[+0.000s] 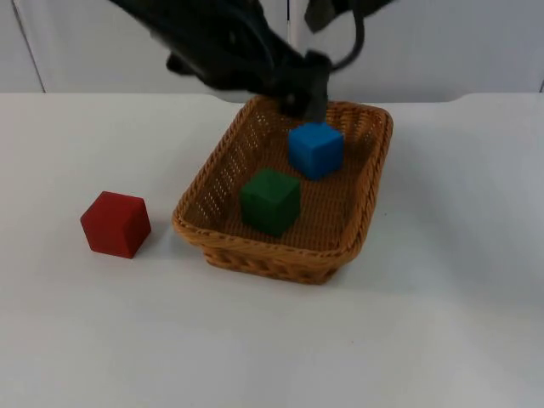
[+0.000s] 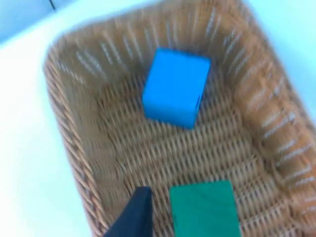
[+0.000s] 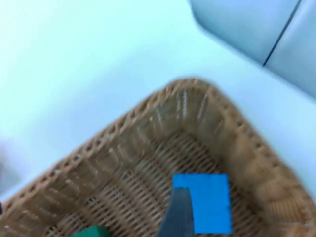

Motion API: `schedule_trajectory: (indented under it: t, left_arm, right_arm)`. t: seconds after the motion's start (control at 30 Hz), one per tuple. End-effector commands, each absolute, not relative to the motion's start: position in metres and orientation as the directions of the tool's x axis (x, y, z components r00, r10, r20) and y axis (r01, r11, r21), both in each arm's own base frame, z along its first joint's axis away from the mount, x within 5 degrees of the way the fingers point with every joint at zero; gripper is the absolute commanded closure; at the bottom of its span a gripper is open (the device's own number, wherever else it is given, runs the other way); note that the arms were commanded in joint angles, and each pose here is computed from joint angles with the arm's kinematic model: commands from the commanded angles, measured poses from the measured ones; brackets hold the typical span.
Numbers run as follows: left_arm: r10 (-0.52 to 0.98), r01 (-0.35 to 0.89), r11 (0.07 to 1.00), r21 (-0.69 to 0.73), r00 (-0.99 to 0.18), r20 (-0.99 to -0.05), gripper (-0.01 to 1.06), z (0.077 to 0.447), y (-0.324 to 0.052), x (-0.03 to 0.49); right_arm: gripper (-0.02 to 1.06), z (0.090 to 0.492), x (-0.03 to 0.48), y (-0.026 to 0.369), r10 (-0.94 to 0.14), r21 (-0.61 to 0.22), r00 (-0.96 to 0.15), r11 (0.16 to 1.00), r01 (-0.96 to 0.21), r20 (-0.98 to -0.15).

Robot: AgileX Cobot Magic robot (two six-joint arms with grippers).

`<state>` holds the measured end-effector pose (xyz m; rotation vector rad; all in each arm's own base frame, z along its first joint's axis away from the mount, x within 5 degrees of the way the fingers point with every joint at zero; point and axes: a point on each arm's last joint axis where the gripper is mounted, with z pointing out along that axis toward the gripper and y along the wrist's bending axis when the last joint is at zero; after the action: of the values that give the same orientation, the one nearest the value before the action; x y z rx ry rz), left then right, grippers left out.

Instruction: Pick up one cube with each hand and place exactly two cubes into the same basket, leaving the remaining cube outside.

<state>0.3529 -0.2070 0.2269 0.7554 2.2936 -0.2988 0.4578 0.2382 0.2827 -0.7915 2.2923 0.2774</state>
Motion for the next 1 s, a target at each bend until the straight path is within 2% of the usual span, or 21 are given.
schedule_trajectory:
  t: [0.0, 0.2, 0.5, 0.7, 0.8, 0.97]
  left_arm:
    - [0.424, 0.598, 0.802, 0.012, -0.554, -0.717, 0.04, 0.252, -0.203, 0.347]
    - [0.401, 0.603, 0.797, 0.019, -0.506, -0.763, 0.04, 0.291, -0.195, 0.33]
    - [0.399, 0.614, 0.789, 0.018, -0.49, -0.775, 0.04, 0.318, -0.186, 0.313]
    - [0.411, 0.623, 0.782, 0.013, -0.499, -0.763, 0.04, 0.326, -0.182, 0.304]
    - [0.412, 0.625, 0.781, 0.005, -0.508, -0.757, 0.04, 0.331, -0.18, 0.298]
    - [0.402, 0.624, 0.782, -0.002, -0.506, -0.763, 0.04, 0.341, -0.176, 0.291]
  right_arm:
    - [0.38, 0.313, 0.446, 0.234, -0.468, -0.042, -0.549, 0.786, -0.617, -0.693]
    - [0.38, 0.352, 0.426, 0.224, -0.465, -0.049, -0.528, 0.781, -0.622, -0.711]
    - [0.38, 0.38, 0.401, 0.214, -0.479, -0.027, -0.546, 0.768, -0.64, -0.687]
    - [0.38, 0.386, 0.39, 0.21, -0.489, -0.005, -0.568, 0.76, -0.65, -0.662]
    - [0.38, 0.383, 0.381, 0.209, -0.483, 0.023, -0.569, 0.749, -0.662, -0.665]
    - [0.38, 0.373, 0.366, 0.2, -0.462, 0.022, -0.571, 0.764, -0.644, -0.679]
